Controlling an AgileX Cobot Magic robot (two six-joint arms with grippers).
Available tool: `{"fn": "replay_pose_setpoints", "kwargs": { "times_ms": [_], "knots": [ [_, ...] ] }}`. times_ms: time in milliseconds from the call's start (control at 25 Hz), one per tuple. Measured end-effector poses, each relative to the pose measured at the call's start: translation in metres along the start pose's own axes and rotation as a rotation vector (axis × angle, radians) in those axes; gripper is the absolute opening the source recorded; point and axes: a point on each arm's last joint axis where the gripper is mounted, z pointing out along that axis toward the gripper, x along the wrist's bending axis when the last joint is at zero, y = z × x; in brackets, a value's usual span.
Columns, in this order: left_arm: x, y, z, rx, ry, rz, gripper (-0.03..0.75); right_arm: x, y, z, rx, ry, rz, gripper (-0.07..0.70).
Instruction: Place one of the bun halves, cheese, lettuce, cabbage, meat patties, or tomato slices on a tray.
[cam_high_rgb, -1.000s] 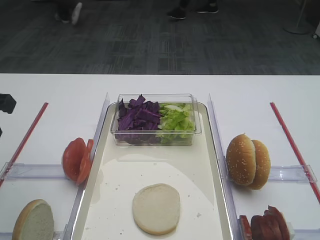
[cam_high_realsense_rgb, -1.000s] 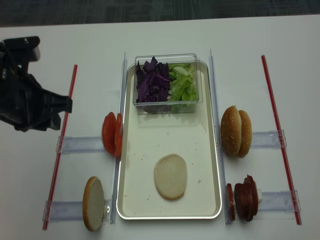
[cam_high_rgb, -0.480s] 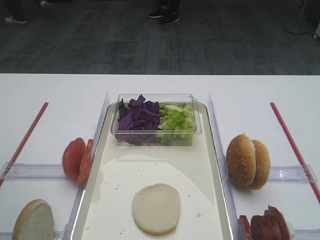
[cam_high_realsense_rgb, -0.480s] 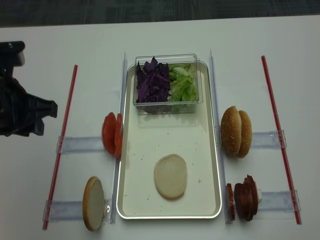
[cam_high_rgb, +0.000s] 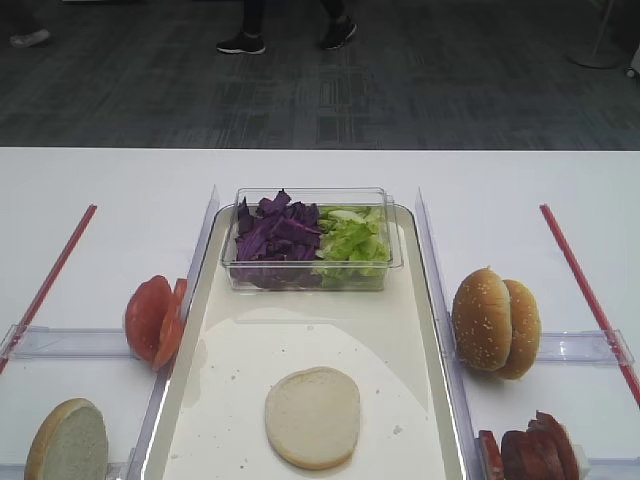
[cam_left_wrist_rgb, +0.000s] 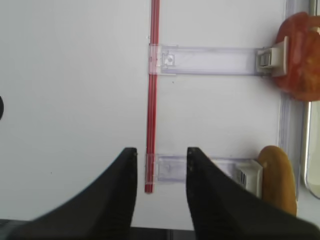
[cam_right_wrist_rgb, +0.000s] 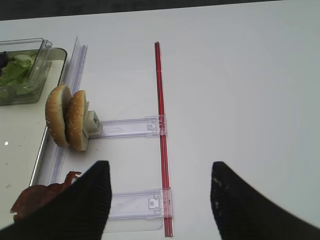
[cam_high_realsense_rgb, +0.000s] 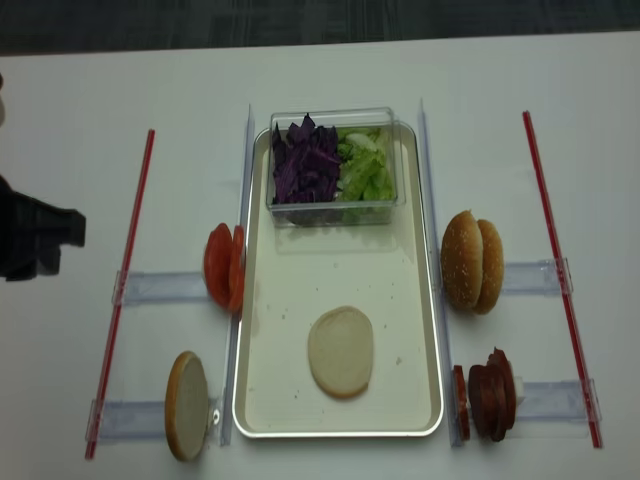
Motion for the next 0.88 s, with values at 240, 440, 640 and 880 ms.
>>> {"fn": "replay_pose_setpoints", "kwargs": {
  "times_ms": [240,440,640,880],
  "knots": [
    [0.0,-0.035,-0.016,-0.032,0.002,-0.001,0.235,0.0,0.0,0.0,0.0,0.0,0.0,0.463],
    [0.001,-0.082,-0.029,-0.116,0.005,-0.003,0.235,0.0,0.0,0.0,0.0,0.0,0.0,0.463],
    [0.001,-0.107,-0.031,-0.147,0.005,-0.004,0.235,0.0,0.0,0.0,0.0,0.0,0.0,0.463],
    [0.001,-0.125,-0.037,-0.224,0.005,-0.006,0.234,0.0,0.0,0.0,0.0,0.0,0.0,0.463]
  ]
}}
